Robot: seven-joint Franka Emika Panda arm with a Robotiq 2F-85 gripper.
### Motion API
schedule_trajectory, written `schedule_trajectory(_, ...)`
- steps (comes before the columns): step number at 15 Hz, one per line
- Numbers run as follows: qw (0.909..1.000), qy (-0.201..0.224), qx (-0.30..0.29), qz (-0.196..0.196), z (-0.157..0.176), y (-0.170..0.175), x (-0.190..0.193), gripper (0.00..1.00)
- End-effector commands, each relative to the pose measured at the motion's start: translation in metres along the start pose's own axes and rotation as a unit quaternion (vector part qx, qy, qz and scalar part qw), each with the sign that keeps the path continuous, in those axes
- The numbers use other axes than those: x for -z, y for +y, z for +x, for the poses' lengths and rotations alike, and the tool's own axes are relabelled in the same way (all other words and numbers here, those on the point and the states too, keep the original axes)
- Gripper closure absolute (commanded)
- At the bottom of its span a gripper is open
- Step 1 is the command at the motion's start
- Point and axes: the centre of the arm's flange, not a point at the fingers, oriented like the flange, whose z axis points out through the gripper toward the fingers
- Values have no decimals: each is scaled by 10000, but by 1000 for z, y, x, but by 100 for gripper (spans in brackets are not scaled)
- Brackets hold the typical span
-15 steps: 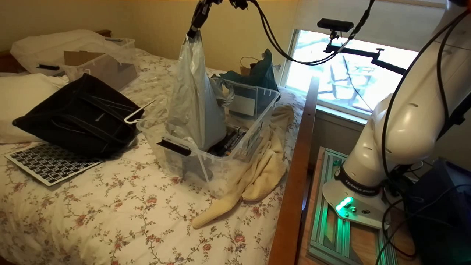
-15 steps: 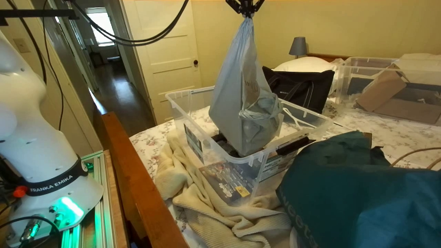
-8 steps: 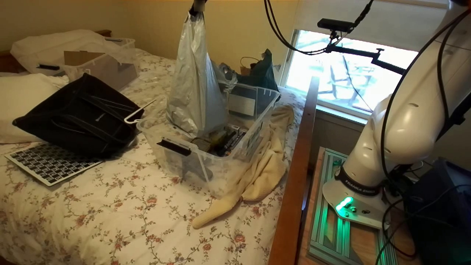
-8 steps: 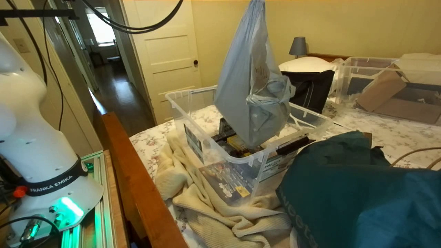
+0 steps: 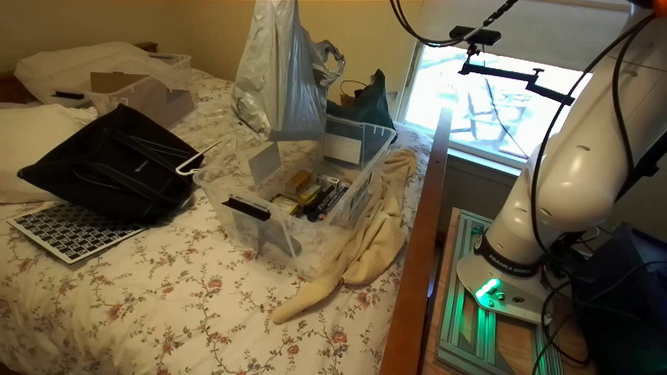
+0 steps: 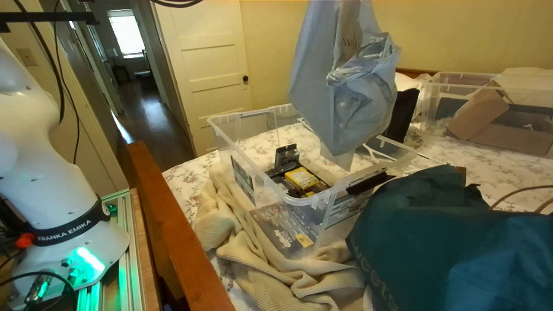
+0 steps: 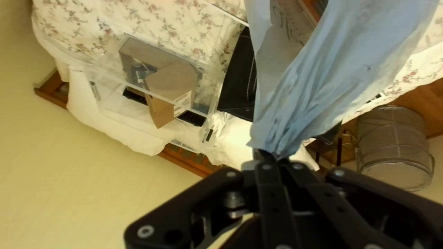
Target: Remove the plastic bag from the storage box
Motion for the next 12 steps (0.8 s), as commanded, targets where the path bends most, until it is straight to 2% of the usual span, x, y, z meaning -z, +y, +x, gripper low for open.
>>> schedule_trajectory(1,9973,325,157,-645,47,49,50,99)
schedule_trajectory(5,9932,427,541,-935,67,72,48,99)
schedule_trajectory(12,9832,614,1122,-1303,84,110,-22,99)
